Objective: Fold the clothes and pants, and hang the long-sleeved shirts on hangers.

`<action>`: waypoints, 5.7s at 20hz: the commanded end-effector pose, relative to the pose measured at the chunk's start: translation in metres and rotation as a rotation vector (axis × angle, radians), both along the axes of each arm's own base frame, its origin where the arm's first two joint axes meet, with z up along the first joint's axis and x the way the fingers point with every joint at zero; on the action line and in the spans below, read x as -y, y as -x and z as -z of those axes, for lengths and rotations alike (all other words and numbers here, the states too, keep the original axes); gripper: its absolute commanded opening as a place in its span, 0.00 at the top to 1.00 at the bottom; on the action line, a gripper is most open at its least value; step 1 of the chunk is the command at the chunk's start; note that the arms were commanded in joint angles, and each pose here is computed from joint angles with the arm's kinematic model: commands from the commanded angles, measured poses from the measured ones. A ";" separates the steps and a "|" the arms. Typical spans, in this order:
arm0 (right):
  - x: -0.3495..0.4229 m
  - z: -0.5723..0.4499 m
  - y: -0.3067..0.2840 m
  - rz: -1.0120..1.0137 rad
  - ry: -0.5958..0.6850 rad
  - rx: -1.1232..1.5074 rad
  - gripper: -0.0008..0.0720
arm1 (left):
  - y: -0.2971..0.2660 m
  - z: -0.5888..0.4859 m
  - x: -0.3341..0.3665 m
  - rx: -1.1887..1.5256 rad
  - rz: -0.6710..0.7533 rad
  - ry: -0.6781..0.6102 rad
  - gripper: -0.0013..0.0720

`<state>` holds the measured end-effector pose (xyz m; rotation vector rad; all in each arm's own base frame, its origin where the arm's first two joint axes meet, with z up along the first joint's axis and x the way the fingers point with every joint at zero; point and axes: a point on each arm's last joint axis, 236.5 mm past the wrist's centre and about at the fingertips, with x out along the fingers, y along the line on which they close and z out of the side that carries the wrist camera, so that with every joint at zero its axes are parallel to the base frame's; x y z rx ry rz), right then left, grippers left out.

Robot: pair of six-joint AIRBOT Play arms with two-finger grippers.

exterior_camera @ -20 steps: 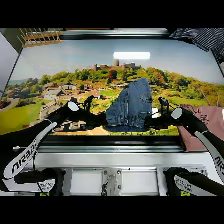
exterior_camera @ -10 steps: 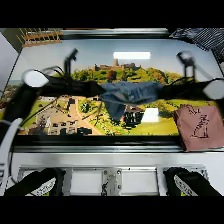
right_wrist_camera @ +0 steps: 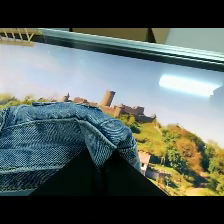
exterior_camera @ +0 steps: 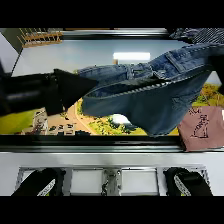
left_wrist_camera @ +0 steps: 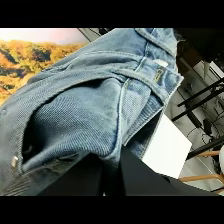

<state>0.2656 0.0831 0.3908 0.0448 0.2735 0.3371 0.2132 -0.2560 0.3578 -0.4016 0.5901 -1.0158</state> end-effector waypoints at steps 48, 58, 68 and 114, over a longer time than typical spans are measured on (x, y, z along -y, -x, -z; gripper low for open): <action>-0.126 0.502 -0.096 0.168 -0.451 -1.084 0.20 | -0.301 0.478 -0.121 -0.801 -0.429 -0.406 0.17; -0.062 0.455 -0.152 0.088 -0.117 -0.973 0.93 | -0.208 0.459 -0.087 -0.842 -0.242 -0.505 0.93; -0.015 0.379 -0.176 0.115 0.058 -0.884 0.27 | -0.046 0.430 -0.018 -0.746 -0.043 -0.606 0.14; 0.014 0.008 -0.054 0.122 -0.076 -0.081 0.93 | -0.035 0.050 -0.033 -0.024 -0.141 -0.030 0.93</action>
